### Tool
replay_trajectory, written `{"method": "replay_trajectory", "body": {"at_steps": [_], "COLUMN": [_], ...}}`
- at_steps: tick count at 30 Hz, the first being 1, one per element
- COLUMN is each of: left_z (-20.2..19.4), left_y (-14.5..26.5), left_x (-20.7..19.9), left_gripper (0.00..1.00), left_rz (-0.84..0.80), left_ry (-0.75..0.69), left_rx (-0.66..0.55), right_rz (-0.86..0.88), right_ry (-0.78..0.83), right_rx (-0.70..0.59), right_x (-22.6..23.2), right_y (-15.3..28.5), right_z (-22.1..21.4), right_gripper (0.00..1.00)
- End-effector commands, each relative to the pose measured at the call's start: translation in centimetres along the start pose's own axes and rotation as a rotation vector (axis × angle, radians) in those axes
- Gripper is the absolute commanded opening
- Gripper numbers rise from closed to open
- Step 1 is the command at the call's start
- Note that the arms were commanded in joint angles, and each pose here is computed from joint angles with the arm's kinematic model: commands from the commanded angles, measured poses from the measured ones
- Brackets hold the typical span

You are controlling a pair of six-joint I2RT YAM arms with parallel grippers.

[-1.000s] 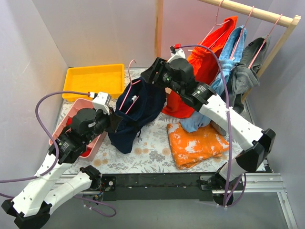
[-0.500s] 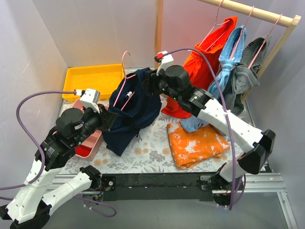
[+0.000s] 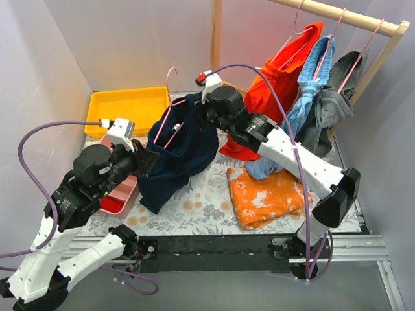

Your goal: Place the shorts on the hanger

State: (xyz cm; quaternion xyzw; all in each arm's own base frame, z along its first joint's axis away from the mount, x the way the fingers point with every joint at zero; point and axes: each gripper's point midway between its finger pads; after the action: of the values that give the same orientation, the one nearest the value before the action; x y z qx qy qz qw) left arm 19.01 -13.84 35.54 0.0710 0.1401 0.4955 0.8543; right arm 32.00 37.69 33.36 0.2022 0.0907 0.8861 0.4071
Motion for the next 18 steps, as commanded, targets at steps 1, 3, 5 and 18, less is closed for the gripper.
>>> {"method": "replay_trajectory", "body": {"at_steps": [1,3,5,18], "left_z": [3.3,3.0,2.8,6.4], "left_y": [1.2,1.1,0.9,0.9], "left_x": [-0.7,-0.6,-0.4,-1.5], "left_gripper": [0.00,0.00,0.00,0.00], "left_rz": [-0.032,-0.028,-0.023,-0.060], "left_ry": [-0.007,-0.009,-0.016,-0.041], "left_rx": [-0.104,-0.097,-0.087,-0.177], "right_rz": [-0.085,-0.145,-0.237,-0.304], "right_ry": [0.020,0.019,0.029,0.076], "right_rx": [-0.077,-0.153,-0.202,-0.136], "right_x": [-0.5,-0.9,-2.0,-4.3], "right_y": [1.4,3.0,4.7,4.5], "right_z": [4.7,8.8,11.6,10.0], "right_gripper": [0.01,0.01,0.01,0.40]}}
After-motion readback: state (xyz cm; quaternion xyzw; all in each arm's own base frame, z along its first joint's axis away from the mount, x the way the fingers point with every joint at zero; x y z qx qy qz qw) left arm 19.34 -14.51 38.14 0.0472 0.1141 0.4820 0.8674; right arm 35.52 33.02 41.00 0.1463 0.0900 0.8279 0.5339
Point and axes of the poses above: each gripper's point midway between its finger pads, its own y axis back along the fingers, its own x axis along the line the jaws close on, z = x × y, and after that the axes turned 7 degrees about -y, right-handed
